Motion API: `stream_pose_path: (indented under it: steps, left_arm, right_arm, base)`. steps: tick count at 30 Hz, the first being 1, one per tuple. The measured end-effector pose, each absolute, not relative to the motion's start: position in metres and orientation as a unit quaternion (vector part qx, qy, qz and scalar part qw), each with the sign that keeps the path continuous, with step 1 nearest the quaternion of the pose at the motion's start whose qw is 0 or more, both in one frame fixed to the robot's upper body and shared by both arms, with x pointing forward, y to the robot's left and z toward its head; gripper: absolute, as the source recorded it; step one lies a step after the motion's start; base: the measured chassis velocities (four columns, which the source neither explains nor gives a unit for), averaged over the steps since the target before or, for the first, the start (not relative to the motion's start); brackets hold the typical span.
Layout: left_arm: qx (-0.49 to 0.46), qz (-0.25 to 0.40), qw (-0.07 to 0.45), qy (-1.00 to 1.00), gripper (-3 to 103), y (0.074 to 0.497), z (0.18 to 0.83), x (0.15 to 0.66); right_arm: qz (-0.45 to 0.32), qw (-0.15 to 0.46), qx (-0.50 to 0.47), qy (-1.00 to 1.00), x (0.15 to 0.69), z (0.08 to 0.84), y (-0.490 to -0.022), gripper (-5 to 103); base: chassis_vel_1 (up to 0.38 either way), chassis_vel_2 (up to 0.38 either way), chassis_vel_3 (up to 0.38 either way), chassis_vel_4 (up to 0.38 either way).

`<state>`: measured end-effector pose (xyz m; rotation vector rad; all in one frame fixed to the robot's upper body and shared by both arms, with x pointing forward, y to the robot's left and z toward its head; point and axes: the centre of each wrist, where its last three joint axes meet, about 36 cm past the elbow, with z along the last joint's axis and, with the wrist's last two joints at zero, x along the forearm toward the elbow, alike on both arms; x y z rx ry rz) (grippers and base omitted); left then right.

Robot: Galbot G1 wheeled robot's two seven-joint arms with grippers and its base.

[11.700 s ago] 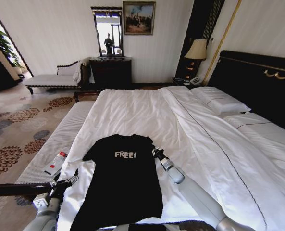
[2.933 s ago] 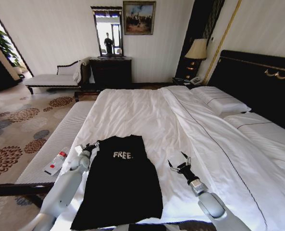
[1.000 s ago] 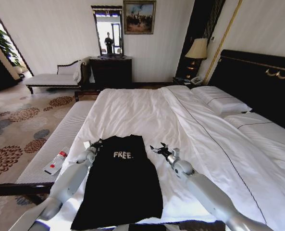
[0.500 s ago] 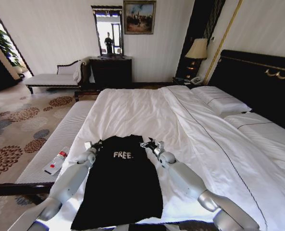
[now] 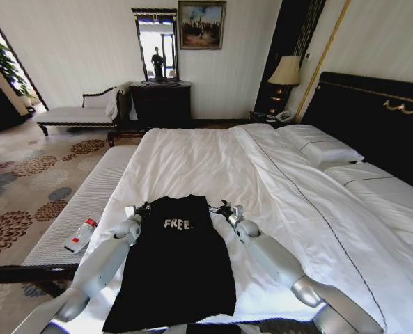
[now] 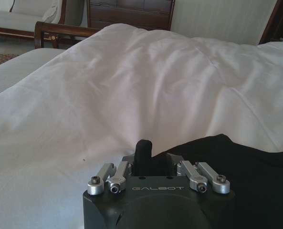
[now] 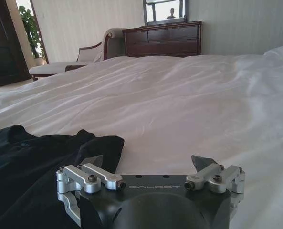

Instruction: Fold the clothes on the bed.

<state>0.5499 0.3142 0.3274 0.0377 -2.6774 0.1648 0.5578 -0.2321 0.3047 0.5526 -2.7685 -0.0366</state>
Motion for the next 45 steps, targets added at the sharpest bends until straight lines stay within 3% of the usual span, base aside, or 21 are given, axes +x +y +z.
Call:
stream_pose_path:
  steps: [3, 5, 9, 14, 26, 36, 41, 44, 45]
  left_arm:
    - [0.016, 0.061, 0.228, -0.972, 34, 0.315, 0.327, 0.553]
    - [0.016, 0.061, 0.228, -0.972, 34, 0.315, 0.327, 0.554]
    - [0.016, 0.061, 0.228, -0.972, 14, 0.316, 0.327, 0.555]
    - [0.010, 0.057, 0.228, -0.972, 2, 0.316, 0.327, 0.554]
    - [-0.017, 0.047, 0.223, -0.973, 2, 0.301, 0.331, 0.567]
    - [-0.019, 0.048, 0.223, -0.973, 2, 0.301, 0.331, 0.568]
    - [-0.020, 0.049, 0.224, -0.973, 2, 0.302, 0.330, 0.569]
    - [-0.022, 0.050, 0.225, -0.973, 2, 0.302, 0.329, 0.569]
    - [-0.022, 0.050, 0.225, -0.973, 2, 0.302, 0.329, 0.569]
  right_arm:
    - [-0.018, 0.161, 0.191, -0.968, 0.558, 0.305, -0.233, 100]
    - [-0.023, 0.162, 0.190, -0.968, 0.559, 0.304, -0.231, 100]
    - [-0.044, 0.167, 0.194, -0.966, 0.566, 0.303, -0.214, 100]
    - [-0.058, 0.175, 0.198, -0.963, 0.574, 0.301, -0.198, 100]
    - [-0.097, 0.193, 0.187, -0.958, 0.592, 0.298, -0.195, 100]
    - [-0.078, 0.197, 0.217, -0.953, 0.601, 0.293, -0.183, 103]
    - [-0.069, 0.213, 0.210, -0.952, 0.610, 0.283, -0.185, 95]
    - [-0.057, 0.221, 0.206, -0.951, 0.616, 0.276, -0.192, 79]
    - [-0.057, 0.221, 0.206, -0.951, 0.616, 0.276, -0.192, 79]
  base:
    - [0.000, 0.000, 0.000, 0.000]
    - [0.000, 0.000, 0.000, 0.000]
    - [0.000, 0.000, 0.000, 0.000]
    - [0.000, 0.000, 0.000, 0.000]
    - [0.000, 0.000, 0.000, 0.000]
    - [0.000, 0.000, 0.000, 0.000]
    - [0.000, 0.000, 0.000, 0.000]
    - [0.000, 0.000, 0.000, 0.000]
    - [0.000, 0.000, 0.000, 0.000]
